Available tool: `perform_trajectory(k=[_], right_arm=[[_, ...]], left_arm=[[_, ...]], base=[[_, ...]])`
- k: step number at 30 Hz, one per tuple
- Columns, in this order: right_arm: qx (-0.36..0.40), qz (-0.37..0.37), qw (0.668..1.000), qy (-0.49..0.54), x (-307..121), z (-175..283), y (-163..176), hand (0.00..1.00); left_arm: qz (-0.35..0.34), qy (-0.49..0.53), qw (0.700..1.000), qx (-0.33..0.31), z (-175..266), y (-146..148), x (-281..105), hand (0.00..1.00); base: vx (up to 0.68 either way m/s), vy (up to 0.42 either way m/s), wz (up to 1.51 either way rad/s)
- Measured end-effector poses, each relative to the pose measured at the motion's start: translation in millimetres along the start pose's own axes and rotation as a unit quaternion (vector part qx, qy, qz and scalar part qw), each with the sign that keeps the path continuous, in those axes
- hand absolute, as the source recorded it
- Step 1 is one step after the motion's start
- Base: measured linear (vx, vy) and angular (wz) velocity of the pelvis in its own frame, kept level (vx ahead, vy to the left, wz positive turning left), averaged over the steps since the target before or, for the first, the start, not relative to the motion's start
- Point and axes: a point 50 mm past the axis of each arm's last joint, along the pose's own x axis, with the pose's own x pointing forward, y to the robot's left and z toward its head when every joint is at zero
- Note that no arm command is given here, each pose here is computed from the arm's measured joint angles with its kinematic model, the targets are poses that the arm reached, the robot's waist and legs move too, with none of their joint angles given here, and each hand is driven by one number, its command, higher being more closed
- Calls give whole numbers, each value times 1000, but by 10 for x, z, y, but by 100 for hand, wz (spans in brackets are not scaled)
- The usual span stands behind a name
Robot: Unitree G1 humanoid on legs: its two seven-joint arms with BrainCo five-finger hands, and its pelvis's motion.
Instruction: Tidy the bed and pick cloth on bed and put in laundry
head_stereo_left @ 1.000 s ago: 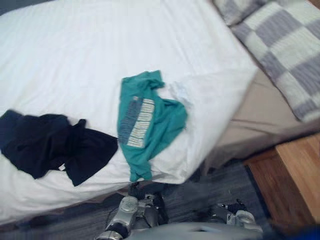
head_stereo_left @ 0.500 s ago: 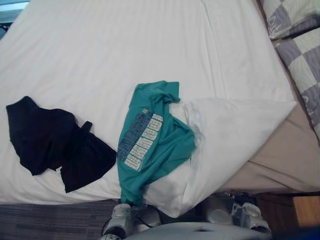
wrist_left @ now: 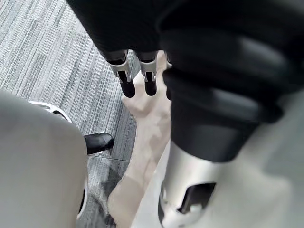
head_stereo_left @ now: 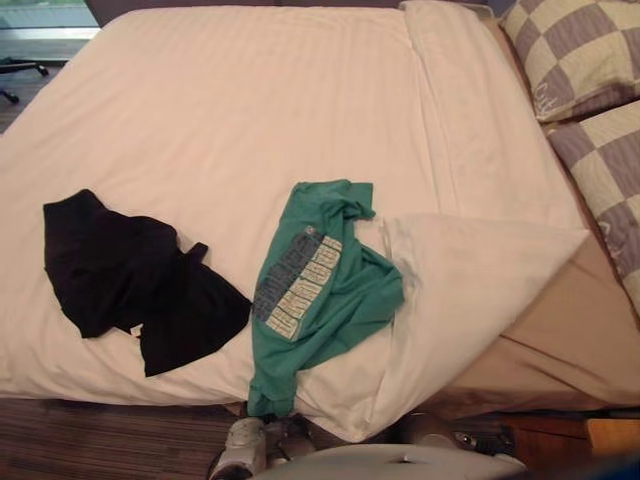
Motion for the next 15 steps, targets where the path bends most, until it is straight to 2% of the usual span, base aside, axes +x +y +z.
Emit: perform_trajectory(k=[7, 15], right_arm=[[-16, 14, 999, -49, 23, 325, 112, 0], [-32, 18, 998, -57, 42, 414, 157, 0]], left_arm=[[5, -24, 1000, 1, 198, 3, 45, 0], [20, -32, 999, 21, 259, 166, 73, 0]], base=[[-27, 15, -47], [-55, -109, -9]])
